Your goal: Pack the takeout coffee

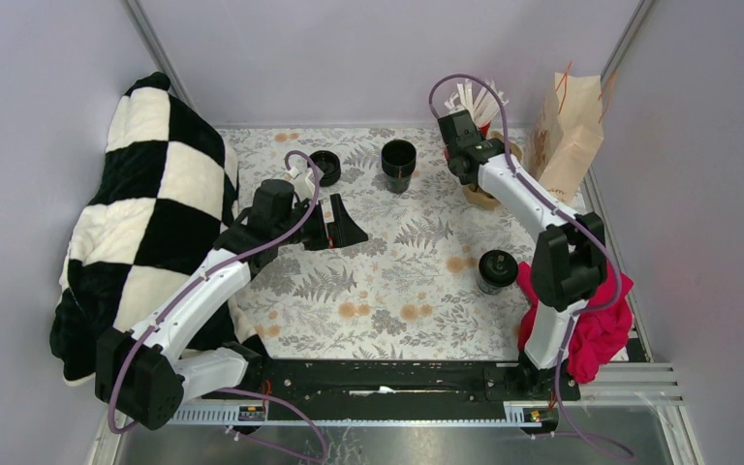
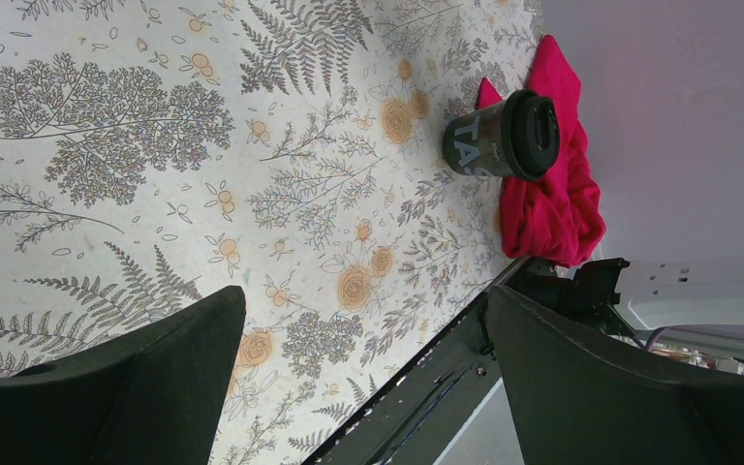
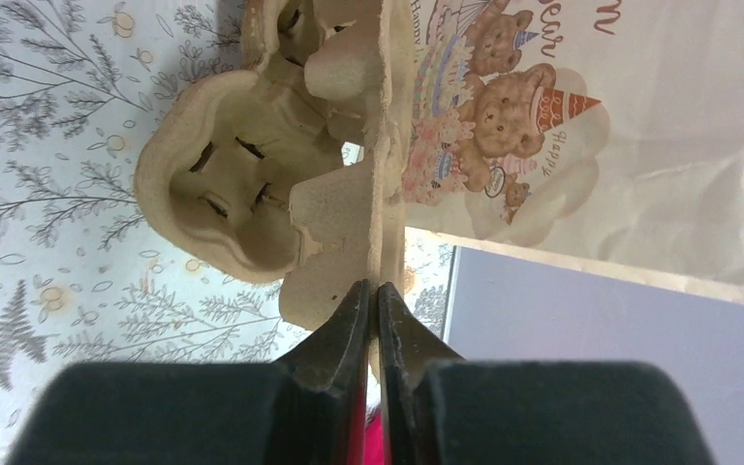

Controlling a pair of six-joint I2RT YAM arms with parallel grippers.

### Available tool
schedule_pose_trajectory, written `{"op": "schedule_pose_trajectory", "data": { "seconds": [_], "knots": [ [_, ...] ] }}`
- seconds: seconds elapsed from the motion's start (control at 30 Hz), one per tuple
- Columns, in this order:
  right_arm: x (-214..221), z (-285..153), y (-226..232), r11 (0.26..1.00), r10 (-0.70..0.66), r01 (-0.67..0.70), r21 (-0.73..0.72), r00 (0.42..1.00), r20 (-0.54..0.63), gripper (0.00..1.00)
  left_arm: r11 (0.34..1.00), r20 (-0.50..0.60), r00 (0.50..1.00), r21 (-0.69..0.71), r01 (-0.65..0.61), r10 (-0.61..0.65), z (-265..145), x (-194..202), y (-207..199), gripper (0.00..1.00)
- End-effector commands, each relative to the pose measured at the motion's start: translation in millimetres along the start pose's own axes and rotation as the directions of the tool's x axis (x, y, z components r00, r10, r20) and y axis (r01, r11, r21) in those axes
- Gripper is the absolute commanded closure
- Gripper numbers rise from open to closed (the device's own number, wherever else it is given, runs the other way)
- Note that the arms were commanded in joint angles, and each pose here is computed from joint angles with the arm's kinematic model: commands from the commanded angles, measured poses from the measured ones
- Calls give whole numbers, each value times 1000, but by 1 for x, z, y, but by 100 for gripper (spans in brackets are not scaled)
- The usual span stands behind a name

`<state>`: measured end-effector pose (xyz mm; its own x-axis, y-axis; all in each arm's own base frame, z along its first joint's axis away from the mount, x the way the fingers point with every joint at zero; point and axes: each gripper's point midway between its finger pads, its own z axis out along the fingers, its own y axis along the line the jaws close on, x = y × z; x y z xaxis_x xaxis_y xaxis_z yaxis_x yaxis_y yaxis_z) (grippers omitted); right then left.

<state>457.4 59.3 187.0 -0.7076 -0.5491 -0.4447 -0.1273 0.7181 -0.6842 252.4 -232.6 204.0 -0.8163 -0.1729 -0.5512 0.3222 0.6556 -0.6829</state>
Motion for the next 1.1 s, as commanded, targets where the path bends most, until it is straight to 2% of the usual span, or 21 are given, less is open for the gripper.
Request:
{"op": "schedule_pose_trajectory", "data": {
  "seconds": [0.0,0.1,0.3,0.47,0.57,0.73,0.93,1.07],
  "knots": [
    [-7,-30,-17,991,127,-125,-41,991,51,100,998,33,999,48,-32,31,-1,-9,-12,1],
    [-1,-39,-15,982,179,-175,-74,983,44,100,998,39,999,49,-33,32,-2,-10,-13,1],
    [-2,-67,-21,951,283,-262,-166,952,116,100,998,50,998,47,-42,40,-5,-14,-16,1],
    [0,-101,-15,893,374,-314,-322,916,142,100,997,62,996,43,-70,67,-10,-19,-19,1],
    [3,-129,-1,818,442,-324,-475,883,160,100,994,69,994,70,-87,82,-14,-23,-28,1],
    [5,-188,21,656,533,-227,-719,814,230,100,980,94,991,166,-109,94,-25,-30,-53,1],
    [1,-256,26,481,633,-56,-875,713,302,100,930,149,981,327,-168,125,-47,-46,-97,2],
    [5,-291,29,390,651,62,-919,687,323,100,918,219,955,298,-262,201,-68,-69,-111,3]
  ]
}}
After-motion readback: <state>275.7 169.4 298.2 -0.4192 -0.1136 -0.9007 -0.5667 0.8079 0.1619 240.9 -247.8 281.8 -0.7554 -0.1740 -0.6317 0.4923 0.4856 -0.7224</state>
